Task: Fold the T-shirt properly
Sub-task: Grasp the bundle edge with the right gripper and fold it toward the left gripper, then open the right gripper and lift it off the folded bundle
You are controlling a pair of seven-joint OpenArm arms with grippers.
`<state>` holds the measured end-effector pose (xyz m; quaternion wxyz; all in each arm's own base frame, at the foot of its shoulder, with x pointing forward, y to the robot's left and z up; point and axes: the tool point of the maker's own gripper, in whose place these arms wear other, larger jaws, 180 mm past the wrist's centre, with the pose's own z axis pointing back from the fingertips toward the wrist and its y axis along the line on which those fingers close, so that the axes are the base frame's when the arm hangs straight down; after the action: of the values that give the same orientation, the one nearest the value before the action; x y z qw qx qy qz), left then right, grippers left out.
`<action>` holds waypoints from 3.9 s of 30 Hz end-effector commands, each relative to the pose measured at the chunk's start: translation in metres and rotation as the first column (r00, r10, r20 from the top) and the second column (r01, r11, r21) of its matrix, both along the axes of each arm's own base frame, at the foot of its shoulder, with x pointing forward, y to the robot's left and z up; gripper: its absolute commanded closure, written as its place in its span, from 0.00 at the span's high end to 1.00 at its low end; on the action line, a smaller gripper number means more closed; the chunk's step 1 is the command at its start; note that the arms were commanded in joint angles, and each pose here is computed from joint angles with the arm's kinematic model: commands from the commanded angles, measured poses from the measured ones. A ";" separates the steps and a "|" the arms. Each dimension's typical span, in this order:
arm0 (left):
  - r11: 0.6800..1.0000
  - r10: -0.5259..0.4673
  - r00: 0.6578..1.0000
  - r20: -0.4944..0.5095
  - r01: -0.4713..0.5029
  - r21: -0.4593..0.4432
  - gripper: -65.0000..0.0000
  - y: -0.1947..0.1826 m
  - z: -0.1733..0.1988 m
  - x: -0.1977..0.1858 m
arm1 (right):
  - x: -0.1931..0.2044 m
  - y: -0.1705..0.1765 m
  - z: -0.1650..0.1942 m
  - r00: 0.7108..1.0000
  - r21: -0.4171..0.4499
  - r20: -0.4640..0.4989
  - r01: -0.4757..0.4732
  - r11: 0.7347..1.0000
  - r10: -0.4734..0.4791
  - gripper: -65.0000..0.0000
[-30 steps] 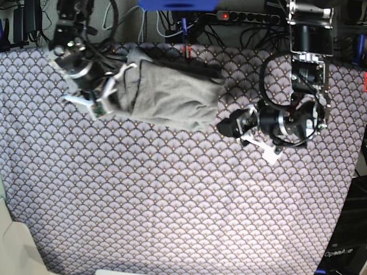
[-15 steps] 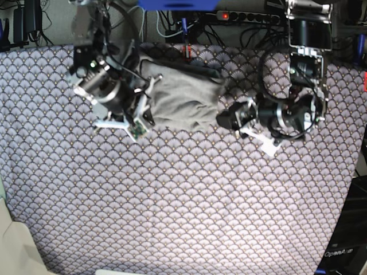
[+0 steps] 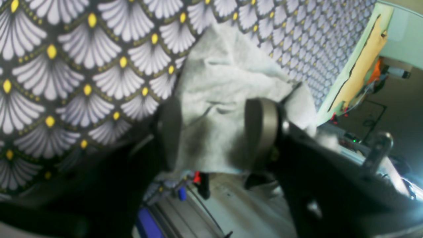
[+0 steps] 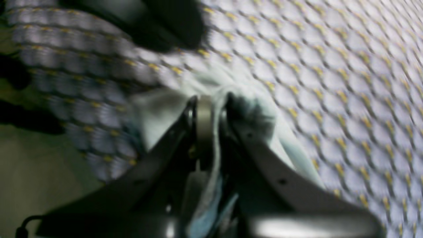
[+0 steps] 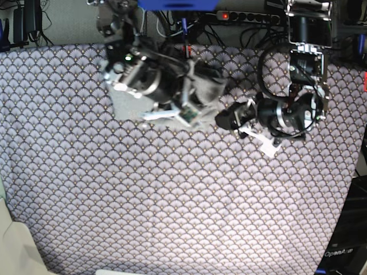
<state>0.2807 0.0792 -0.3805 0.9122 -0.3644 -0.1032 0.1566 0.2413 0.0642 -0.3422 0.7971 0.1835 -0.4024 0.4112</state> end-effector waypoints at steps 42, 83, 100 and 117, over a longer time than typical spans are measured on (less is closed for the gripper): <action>1.000 -0.009 1.000 0.030 0.010 -0.018 0.48 -0.002 0.009 0.002 | 0.055 0.032 0.000 0.999 0.016 0.004 -0.053 0.998 0.053 0.05; 0.984 0.157 0.972 0.173 -0.168 0.051 0.48 0.080 0.050 0.041 | -0.046 -0.026 -0.016 0.998 -0.022 -0.013 -0.063 0.998 0.062 0.40; 0.993 -0.010 0.987 0.160 -0.008 0.114 0.48 0.049 0.045 0.039 | -0.094 -0.030 -0.036 0.990 0.005 -0.120 -0.068 0.998 0.068 0.40; 0.986 -0.132 0.984 0.118 0.118 0.121 0.48 0.014 0.032 0.023 | -0.104 -0.054 -0.075 0.979 -0.026 -0.204 -0.031 0.999 0.026 0.34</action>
<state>0.2954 0.0931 -0.3601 0.9349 -0.3210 -0.1302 0.0768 0.1334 0.0075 -0.4237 0.8344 0.2138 -0.2964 0.4126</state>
